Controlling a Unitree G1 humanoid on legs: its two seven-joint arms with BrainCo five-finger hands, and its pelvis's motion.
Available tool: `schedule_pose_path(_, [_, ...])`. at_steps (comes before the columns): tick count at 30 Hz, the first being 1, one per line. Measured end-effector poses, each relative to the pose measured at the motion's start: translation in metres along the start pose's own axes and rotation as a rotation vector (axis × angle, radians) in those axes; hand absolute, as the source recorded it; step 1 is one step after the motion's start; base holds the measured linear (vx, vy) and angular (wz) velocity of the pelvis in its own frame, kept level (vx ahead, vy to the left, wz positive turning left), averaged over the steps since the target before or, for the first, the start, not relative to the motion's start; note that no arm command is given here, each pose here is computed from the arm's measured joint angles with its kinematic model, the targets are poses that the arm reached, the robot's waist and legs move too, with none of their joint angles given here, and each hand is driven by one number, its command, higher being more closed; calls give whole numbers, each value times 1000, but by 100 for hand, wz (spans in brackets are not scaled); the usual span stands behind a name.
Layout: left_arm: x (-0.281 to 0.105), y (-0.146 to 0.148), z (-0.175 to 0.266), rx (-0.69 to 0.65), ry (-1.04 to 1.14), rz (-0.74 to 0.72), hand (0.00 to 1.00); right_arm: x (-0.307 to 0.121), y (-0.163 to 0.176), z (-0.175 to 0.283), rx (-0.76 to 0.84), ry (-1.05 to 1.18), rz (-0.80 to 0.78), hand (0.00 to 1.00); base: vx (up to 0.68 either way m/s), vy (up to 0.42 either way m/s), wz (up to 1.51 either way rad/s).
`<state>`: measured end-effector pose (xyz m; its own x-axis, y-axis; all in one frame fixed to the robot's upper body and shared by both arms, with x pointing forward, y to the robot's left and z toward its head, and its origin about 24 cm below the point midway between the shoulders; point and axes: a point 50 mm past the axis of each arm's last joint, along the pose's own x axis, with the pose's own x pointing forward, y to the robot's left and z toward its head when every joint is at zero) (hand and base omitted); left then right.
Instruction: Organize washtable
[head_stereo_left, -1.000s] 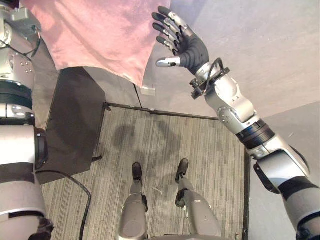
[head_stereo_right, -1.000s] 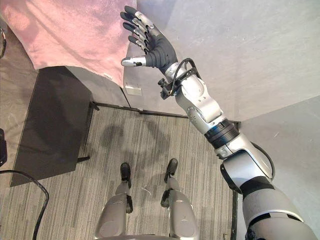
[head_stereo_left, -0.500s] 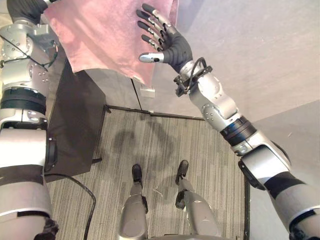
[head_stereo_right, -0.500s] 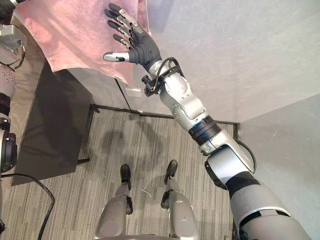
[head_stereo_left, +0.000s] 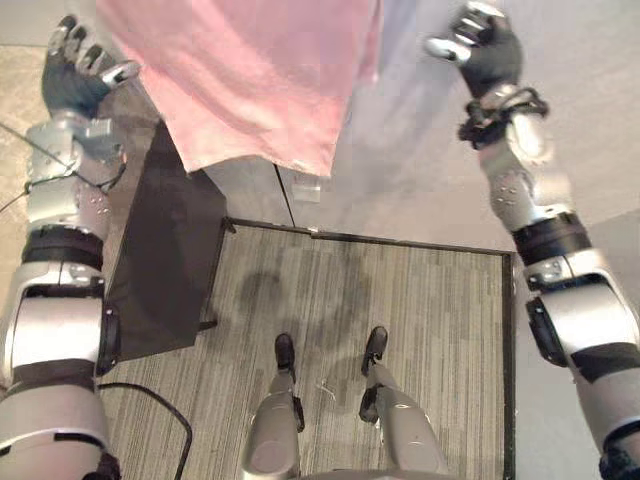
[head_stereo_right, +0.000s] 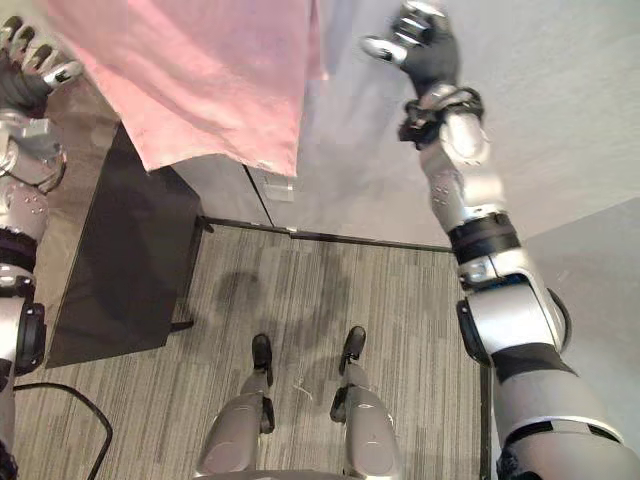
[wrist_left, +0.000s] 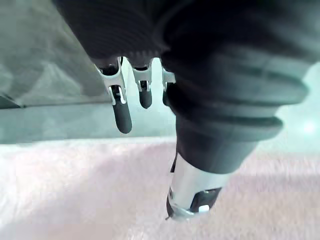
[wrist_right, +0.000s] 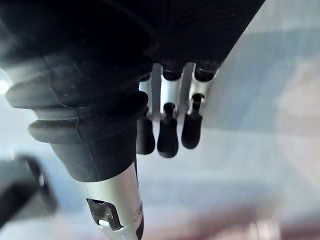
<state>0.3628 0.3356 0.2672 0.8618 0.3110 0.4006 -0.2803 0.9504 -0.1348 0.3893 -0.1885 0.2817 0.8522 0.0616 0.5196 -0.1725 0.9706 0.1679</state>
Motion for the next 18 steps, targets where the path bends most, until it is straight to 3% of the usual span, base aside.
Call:
schedule_pose_path(2, [-9,16,-12,-16,28,44,0,-20,-22,-20,16,52,-73,0,-31,-20,-15])
schedule_pose_path(6, [-39,55,-42,-11,102,141,0,-102,-63,-74,19,226,-193,0,-2,-1,-21])
schedule_pose_path(11, [-84,95,-73,33,203,227,0,-197,-78,-118,66,448,-260,0,24,9,-25])
schedule_pose_path(13, [-120,112,-99,29,286,278,0,-250,-83,-134,117,543,-351,0,49,21,-13])
schedule_pose_path(18, [-193,113,-147,-62,381,370,0,-341,-98,-141,205,617,-686,0,51,27,3])
